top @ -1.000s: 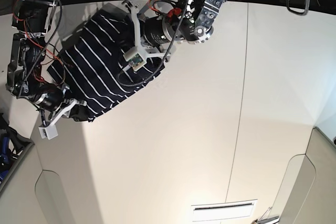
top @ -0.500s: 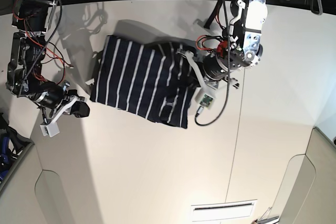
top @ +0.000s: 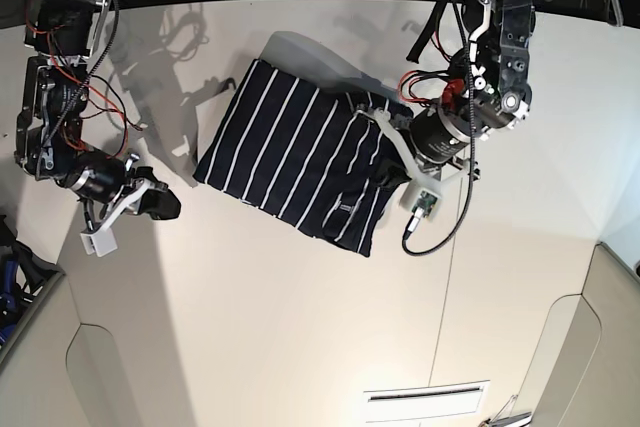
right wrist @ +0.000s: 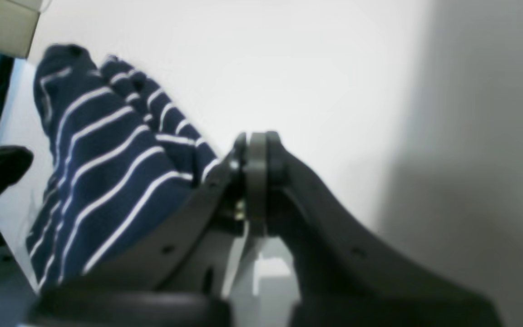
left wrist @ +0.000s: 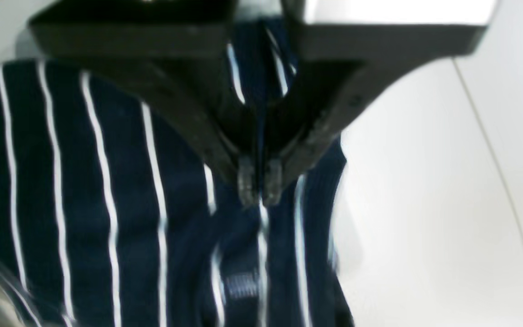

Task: Fold the T-shirt properly
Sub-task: 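Hold the bundle with both grippers and press it flat, then square the folded shirt with both grippers and release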

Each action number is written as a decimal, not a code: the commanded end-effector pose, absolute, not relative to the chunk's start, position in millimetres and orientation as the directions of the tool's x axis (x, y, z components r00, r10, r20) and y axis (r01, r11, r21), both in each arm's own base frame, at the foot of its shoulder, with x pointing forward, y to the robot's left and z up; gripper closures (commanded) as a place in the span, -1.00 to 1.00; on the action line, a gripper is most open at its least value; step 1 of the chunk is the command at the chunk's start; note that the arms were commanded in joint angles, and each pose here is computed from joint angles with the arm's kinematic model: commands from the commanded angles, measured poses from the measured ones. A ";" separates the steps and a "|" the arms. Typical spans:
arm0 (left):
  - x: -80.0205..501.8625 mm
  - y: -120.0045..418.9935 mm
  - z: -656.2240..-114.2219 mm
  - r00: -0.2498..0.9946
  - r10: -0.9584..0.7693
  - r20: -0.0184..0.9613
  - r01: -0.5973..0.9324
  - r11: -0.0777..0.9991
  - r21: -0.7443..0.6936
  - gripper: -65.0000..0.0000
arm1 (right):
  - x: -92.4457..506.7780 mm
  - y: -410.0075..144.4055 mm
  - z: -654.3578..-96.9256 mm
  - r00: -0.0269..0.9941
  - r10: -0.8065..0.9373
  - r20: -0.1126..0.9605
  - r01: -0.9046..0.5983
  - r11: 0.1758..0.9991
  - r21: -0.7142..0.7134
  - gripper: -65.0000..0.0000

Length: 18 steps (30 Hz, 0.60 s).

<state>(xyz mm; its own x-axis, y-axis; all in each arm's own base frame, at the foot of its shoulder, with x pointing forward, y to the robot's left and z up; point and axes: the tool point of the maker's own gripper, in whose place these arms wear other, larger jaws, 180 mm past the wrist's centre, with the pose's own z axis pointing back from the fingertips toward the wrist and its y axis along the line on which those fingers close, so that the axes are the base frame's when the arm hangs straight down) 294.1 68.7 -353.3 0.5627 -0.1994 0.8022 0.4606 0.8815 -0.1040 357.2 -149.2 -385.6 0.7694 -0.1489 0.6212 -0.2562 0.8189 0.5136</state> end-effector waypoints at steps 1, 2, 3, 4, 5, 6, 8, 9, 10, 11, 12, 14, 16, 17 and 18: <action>295.4 65.2 -337.6 0.520 -0.192 0.832 0.476 0.874 -0.096 0.92 | 365.9 -146.6 -371.7 0.735 -0.160 0.659 -0.286 0.808 0.515 1.00; 289.9 62.6 -335.7 0.515 -0.205 0.832 0.492 0.866 -0.092 0.92 | 364.2 -141.4 -373.6 0.738 -0.164 0.654 -0.287 0.801 0.525 1.00; 283.5 59.3 -335.5 0.513 -0.225 0.828 0.515 0.853 -0.088 0.92 | 362.5 -136.8 -375.4 0.742 -0.166 0.649 -0.288 0.795 0.533 1.00; 277.4 56.2 -335.8 0.514 -0.238 0.824 0.534 0.840 -0.091 0.92 | 361.5 -131.4 -376.4 0.744 -0.168 0.646 -0.292 0.789 0.541 1.00; 273.0 55.1 -336.9 0.519 -0.241 0.820 0.540 0.836 -0.096 0.92 | 360.3 -126.0 -377.6 0.747 -0.167 0.643 -0.296 0.783 0.548 1.00; 269.4 55.0 -339.4 0.527 -0.241 0.815 0.539 0.836 -0.101 0.92 | 359.7 -120.4 -378.1 0.749 -0.165 0.641 -0.303 0.776 0.553 1.00; 261.8 55.8 -346.2 0.547 -0.246 0.800 0.536 0.837 -0.109 0.92 | 358.2 -110.1 -379.2 0.755 -0.149 0.639 -0.321 0.766 0.557 1.00; 258.2 56.5 -349.4 0.555 -0.250 0.793 0.534 0.838 -0.109 0.92 | 357.0 -105.8 -380.1 0.758 -0.136 0.637 -0.330 0.763 0.556 1.00; 254.3 56.7 -352.7 0.564 -0.251 0.786 0.532 0.839 -0.115 0.92 | 355.4 -101.7 -381.4 0.763 -0.122 0.635 -0.340 0.759 0.555 1.00; 251.3 56.9 -355.7 0.573 -0.251 0.780 0.531 0.839 -0.120 0.92 | 353.7 -97.5 -382.7 0.768 -0.107 0.632 -0.350 0.756 0.553 1.00; 248.9 57.2 -358.8 0.581 -0.251 0.774 0.529 0.839 -0.125 0.92 | 352.1 -93.1 -383.8 0.772 -0.092 0.629 -0.360 0.752 0.552 1.00; 247.6 59.3 -366.1 0.596 -0.257 0.760 0.524 0.842 -0.126 0.92 | 348.5 -83.2 -386.2 0.779 -0.061 0.624 -0.383 0.742 0.550 1.00; 248.5 63.2 -375.5 0.610 -0.269 0.745 0.517 0.848 -0.118 0.92 | 344.4 -73.5 -388.8 0.785 -0.029 0.619 -0.405 0.732 0.548 1.00; 248.8 64.9 -380.7 0.620 -0.273 0.735 0.513 0.850 -0.118 0.92 | 342.1 -69.4 -390.2 0.788 -0.013 0.615 -0.415 0.727 0.547 1.00; 249.4 65.9 -385.2 0.629 -0.271 0.728 0.509 0.852 -0.123 0.92 | 339.9 -65.7 -391.5 0.792 0.001 0.611 -0.423 0.723 0.546 1.00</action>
